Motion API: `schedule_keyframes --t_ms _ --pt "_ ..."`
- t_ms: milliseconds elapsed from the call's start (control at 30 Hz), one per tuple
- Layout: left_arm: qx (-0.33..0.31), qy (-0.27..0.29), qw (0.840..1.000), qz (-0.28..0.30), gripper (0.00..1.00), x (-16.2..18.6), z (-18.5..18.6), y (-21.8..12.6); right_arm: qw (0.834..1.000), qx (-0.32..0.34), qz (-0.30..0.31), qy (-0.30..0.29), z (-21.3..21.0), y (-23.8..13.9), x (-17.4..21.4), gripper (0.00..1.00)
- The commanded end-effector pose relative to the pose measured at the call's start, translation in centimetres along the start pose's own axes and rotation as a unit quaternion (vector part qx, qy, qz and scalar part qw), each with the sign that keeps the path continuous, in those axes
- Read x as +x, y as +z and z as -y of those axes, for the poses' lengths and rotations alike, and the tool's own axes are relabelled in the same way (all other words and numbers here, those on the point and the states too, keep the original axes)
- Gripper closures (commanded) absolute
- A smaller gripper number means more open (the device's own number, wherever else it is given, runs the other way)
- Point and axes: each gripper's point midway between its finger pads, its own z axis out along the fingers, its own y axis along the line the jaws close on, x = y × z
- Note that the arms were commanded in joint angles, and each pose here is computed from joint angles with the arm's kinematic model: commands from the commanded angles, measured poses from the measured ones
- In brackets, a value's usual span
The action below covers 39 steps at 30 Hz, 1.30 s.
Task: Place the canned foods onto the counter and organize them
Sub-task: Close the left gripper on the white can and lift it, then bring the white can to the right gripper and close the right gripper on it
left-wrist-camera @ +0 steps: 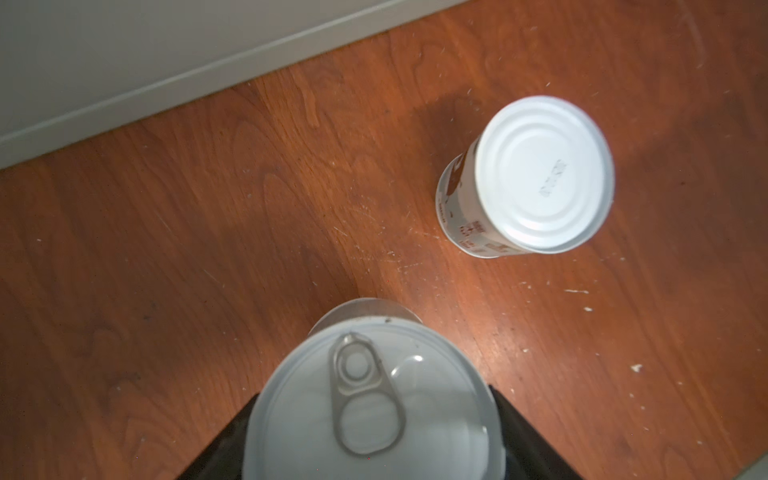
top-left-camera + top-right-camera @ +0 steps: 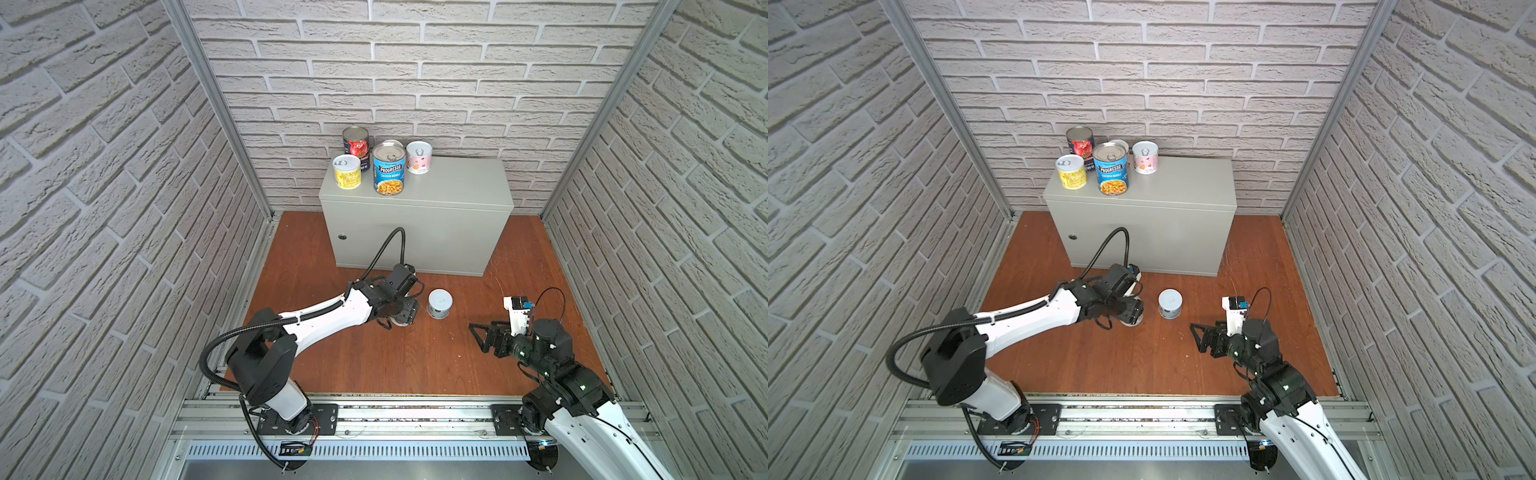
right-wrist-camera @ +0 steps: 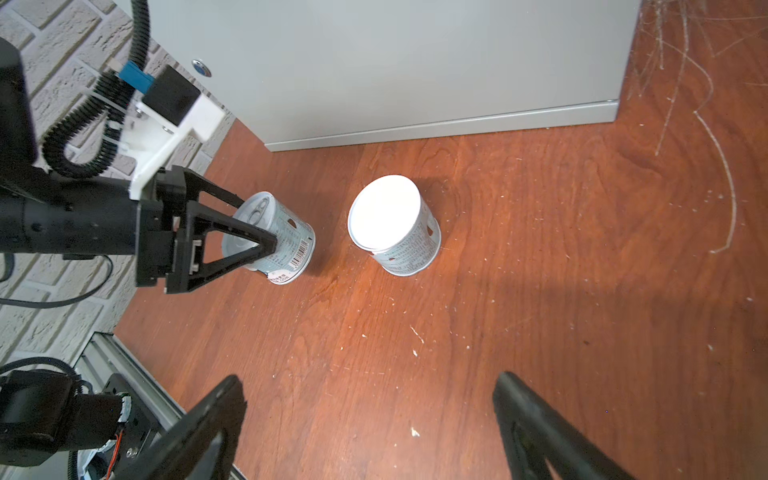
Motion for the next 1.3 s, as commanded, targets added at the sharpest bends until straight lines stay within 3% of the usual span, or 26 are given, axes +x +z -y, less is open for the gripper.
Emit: schedule_keyframes --t_ms 0,600,933,1267 --pt "0.012 -0.006 0.999 0.045 0.52 -2.4 0.2 -2.8 0.997 -0.066 0.027 -0.023 -2.6 0.3 -1.8 0.06" --pt "0.045 -0.076 0.994 0.068 0.53 -3.3 -2.6 -6.3 0.991 -0.121 0.037 -0.048 -5.9 2.6 -3.7 0.06" --pt "0.045 -0.107 0.991 0.072 0.53 -2.6 -4.4 -7.6 0.984 -0.12 0.004 -0.131 -10.0 5.5 -3.1 0.08" --pt "0.05 -0.123 0.989 0.059 0.54 -1.0 -4.7 -10.9 0.962 -0.178 0.001 -0.209 -14.7 7.0 -1.4 0.08"
